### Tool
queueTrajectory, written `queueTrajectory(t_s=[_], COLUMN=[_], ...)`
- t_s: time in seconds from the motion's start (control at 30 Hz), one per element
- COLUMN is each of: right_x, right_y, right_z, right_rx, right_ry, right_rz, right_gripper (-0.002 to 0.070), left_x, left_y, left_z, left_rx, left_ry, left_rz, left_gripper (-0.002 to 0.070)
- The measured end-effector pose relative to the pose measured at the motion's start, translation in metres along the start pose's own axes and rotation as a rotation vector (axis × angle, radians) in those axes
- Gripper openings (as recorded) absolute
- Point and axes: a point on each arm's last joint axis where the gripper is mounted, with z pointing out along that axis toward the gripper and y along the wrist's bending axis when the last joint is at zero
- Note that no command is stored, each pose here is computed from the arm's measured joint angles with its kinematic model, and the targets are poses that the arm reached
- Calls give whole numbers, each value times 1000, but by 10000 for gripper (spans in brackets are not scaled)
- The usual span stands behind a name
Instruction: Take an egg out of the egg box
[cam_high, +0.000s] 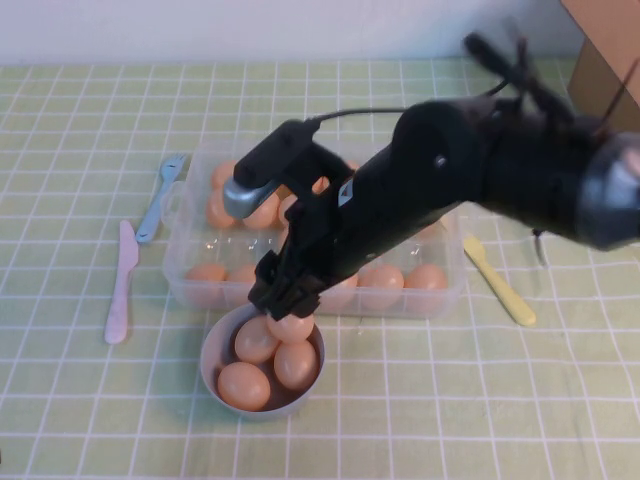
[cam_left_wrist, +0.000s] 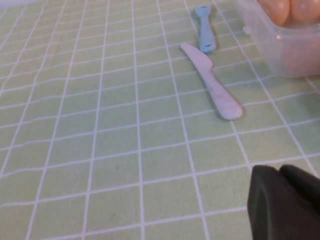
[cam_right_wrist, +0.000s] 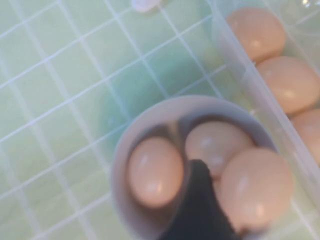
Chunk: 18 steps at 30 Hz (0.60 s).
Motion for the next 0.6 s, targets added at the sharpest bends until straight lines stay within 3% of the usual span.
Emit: queueTrajectory(t_s=[0.1,0.23,0.3,0.37,0.6], right_x=[0,14,28,43,85], right_y=[8,15,20,25,42], right_z=[-32,-71,-94,-109,-150], right_rx=[5,53,82,94,98], right_ry=[22,66,93,121,150], right_rz=[14,63,92,122,168], right_gripper=[405,218,89,33,-12], left_x=[0,0,0,0,0], left_y=[0,0,0,0,0], left_z=[0,0,0,0,0], left_rx=[0,0,0,0,0], left_ry=[0,0,0,0,0], left_rz=[0,0,0,0,0], left_gripper=[-4,-4,-4,-4,-4])
